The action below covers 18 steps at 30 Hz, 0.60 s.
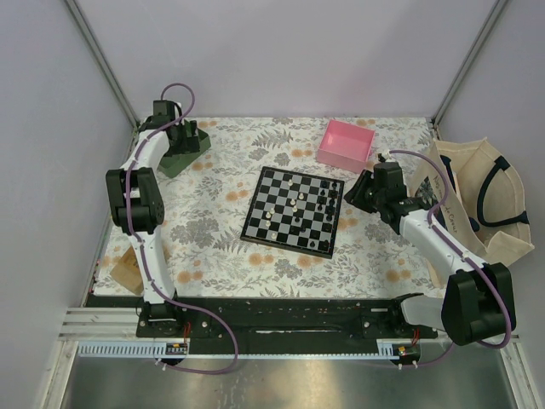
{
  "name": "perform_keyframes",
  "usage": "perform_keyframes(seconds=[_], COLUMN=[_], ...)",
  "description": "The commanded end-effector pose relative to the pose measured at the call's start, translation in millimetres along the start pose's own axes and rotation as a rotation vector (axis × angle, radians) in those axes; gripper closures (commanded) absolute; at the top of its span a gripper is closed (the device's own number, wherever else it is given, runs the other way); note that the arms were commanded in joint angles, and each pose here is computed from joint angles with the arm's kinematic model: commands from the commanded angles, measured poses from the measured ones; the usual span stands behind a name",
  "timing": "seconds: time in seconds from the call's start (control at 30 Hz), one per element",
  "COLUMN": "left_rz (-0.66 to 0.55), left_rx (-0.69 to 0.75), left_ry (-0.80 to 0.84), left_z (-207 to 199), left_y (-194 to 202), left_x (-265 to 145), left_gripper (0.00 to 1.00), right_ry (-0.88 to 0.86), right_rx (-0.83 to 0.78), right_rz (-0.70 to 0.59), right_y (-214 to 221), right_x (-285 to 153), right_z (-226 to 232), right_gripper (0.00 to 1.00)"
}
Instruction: Set up the chess pieces on the board
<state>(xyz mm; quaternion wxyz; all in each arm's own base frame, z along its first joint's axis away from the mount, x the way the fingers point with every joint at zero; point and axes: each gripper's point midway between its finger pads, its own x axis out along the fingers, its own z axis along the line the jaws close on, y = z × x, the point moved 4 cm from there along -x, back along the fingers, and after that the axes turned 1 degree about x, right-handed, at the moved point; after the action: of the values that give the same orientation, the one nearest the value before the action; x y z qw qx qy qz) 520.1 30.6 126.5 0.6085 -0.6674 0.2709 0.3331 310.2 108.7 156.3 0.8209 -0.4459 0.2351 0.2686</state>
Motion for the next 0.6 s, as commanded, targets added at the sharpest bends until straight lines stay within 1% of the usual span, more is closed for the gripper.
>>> perform_keyframes(seconds=[0.0, 0.57], left_rz=[0.001, 0.066], left_rx=[0.005, -0.002], left_ry=[0.037, 0.107], left_z=[1.9, -4.8], left_y=[3.1, 21.7], left_x=[7.1, 20.1], left_gripper=[0.01, 0.01], right_ry=[-0.027, -0.034], right_rx=[-0.014, -0.009], right_rz=[-0.028, -0.023], right_y=[-6.8, -9.2], right_x=[-1.2, 0.7], right_z=[3.1, 4.6], right_gripper=[0.59, 0.59])
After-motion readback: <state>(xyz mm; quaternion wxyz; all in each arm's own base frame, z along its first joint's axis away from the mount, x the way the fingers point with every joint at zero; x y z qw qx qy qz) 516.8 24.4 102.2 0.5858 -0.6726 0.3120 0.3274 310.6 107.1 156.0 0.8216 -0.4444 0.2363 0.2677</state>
